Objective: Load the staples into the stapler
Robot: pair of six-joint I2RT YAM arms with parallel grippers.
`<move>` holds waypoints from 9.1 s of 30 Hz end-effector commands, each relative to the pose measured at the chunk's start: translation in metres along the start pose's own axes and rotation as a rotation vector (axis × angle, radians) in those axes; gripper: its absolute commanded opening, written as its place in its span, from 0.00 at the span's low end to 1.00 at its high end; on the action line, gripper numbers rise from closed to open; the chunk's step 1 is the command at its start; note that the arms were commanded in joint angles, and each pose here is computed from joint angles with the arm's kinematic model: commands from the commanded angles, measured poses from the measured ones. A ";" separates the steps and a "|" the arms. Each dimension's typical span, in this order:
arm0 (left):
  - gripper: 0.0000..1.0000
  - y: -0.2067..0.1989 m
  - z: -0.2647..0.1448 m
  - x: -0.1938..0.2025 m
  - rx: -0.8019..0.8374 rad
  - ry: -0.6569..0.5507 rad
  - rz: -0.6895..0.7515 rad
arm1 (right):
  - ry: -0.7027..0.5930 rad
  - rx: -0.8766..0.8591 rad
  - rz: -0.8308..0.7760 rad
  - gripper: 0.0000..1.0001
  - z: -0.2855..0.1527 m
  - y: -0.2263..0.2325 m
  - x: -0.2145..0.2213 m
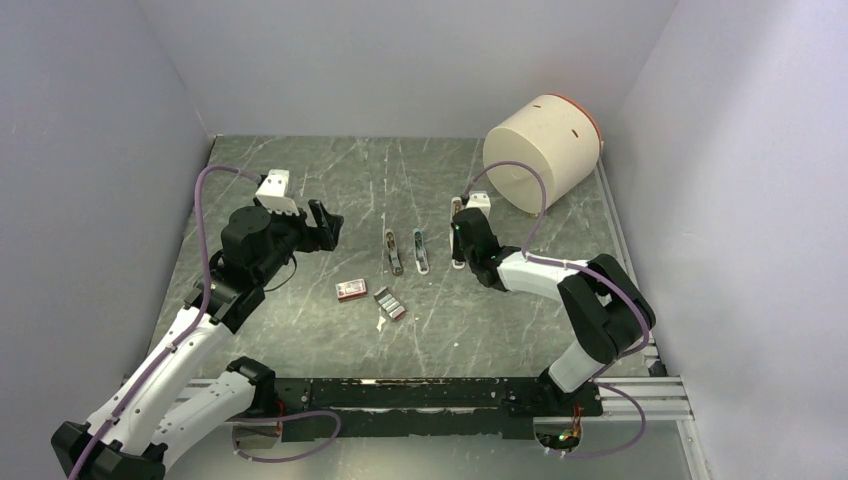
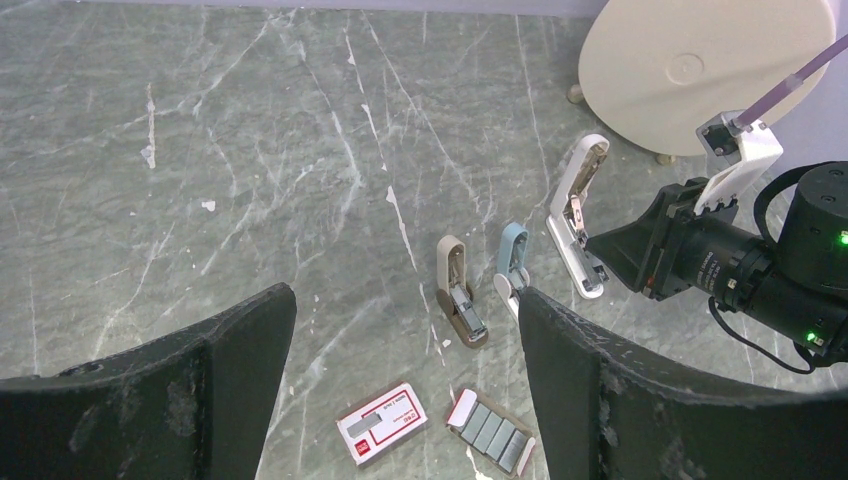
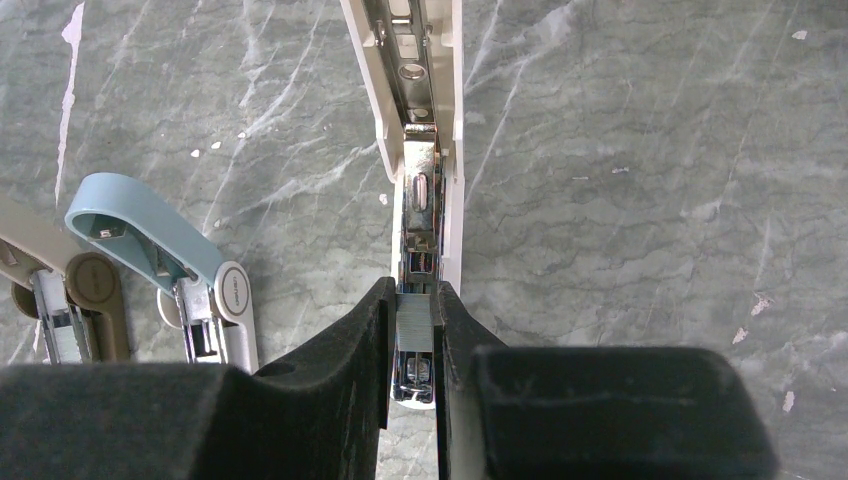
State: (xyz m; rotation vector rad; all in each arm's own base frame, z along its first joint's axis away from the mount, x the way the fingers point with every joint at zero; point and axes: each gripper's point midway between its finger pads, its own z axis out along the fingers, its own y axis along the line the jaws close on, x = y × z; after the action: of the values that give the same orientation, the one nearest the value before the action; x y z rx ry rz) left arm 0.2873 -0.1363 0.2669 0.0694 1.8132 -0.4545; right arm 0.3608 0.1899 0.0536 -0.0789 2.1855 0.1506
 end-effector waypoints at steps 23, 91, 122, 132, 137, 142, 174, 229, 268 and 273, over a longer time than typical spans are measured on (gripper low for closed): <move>0.87 0.003 -0.003 -0.002 -0.010 -0.018 -0.006 | 0.073 -0.020 0.004 0.28 -0.012 -0.003 0.018; 0.46 -0.025 0.023 0.168 0.114 0.447 -0.461 | 0.227 -0.086 -0.232 0.46 0.031 0.158 -0.024; 0.23 -0.039 0.115 0.222 0.184 0.561 -0.509 | 0.208 -0.218 -0.183 0.22 0.028 0.174 -0.027; 0.21 -0.039 0.114 0.247 0.191 0.618 -0.552 | 0.216 -0.225 -0.177 0.21 0.025 0.172 -0.023; 0.20 -0.034 0.115 0.250 0.151 0.618 -0.564 | 0.220 -0.229 -0.169 0.21 0.024 0.172 -0.021; 0.14 -0.024 0.116 0.265 0.084 0.658 -0.560 | 0.223 -0.230 -0.163 0.21 0.021 0.170 -0.019; 0.07 0.006 0.108 0.305 -0.096 0.748 -0.457 | 0.336 -0.218 -0.143 0.17 -0.030 0.172 0.018; 0.20 0.020 0.084 0.201 -0.175 0.481 -0.438 | 0.310 -0.162 -0.198 0.54 -0.021 0.178 0.011; 0.20 0.021 0.081 0.197 -0.166 0.469 -0.419 | 0.487 -0.113 -0.230 0.27 -0.005 0.168 0.048; 0.23 0.017 0.079 0.188 -0.144 0.457 -0.414 | 0.370 -0.144 -0.179 0.38 -0.015 0.178 0.002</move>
State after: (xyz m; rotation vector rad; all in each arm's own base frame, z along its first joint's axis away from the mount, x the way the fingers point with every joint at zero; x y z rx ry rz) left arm 0.3050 -0.1861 0.0565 -0.3521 2.3538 -0.6427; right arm 0.3123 0.3545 0.0432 -0.4663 2.6007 0.1214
